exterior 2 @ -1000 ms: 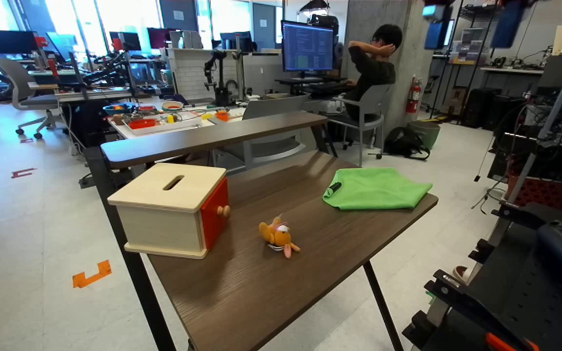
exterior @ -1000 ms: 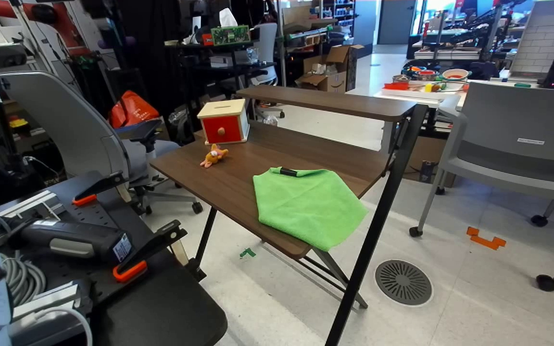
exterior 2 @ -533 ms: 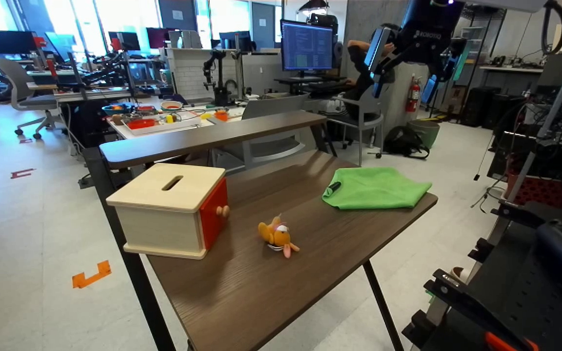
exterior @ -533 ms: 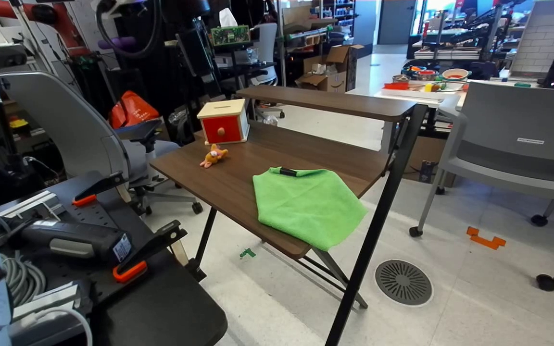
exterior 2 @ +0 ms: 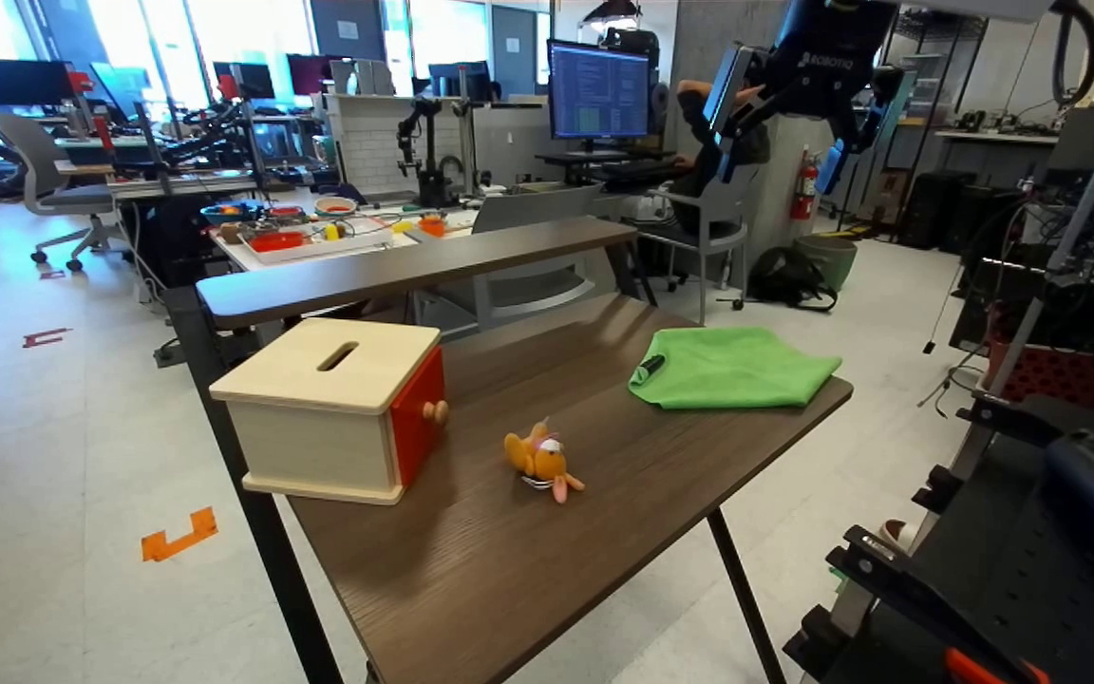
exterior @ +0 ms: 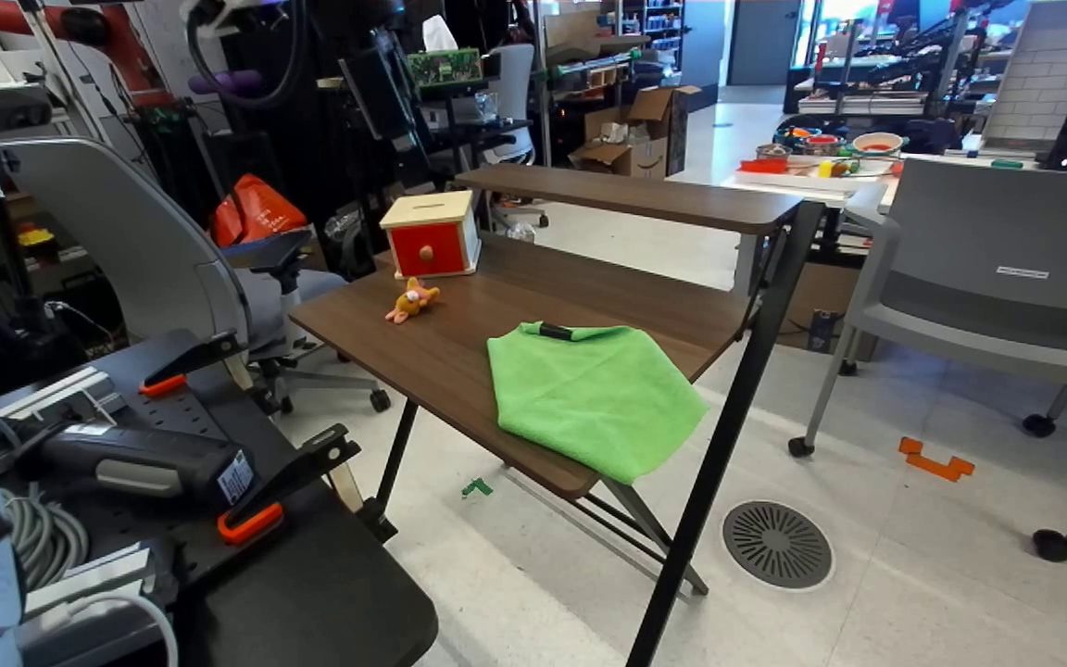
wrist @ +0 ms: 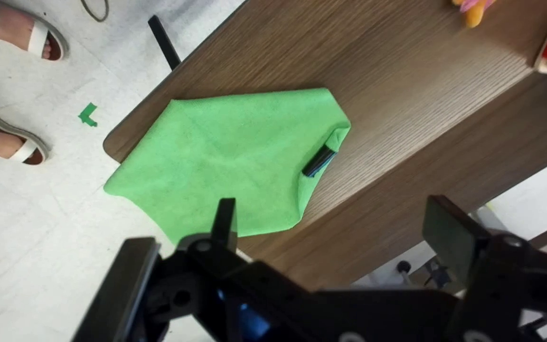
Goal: Move the green towel to the left
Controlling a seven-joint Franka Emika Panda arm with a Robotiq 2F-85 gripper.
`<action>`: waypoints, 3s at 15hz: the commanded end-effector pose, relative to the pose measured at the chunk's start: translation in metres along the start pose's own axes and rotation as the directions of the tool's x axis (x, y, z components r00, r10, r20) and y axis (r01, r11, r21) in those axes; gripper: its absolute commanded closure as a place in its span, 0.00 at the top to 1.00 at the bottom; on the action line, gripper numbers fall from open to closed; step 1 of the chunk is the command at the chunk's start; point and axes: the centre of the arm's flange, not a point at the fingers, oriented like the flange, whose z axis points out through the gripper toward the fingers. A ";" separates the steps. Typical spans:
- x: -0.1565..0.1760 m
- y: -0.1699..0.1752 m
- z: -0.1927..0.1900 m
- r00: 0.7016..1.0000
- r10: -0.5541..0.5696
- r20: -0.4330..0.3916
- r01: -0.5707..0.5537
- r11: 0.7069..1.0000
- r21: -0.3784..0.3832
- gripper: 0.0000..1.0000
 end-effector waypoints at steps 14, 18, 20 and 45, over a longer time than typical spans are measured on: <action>0.074 0.015 0.260 0.961 0.276 0.000 -0.268 0.933 -0.238 1.00; 0.075 0.040 0.274 0.950 0.311 -0.001 -0.301 0.918 -0.258 1.00; 0.073 0.040 0.279 0.949 0.316 0.007 -0.303 0.918 -0.255 1.00; 0.056 -0.162 0.317 0.955 0.248 0.160 -0.239 0.968 -0.077 1.00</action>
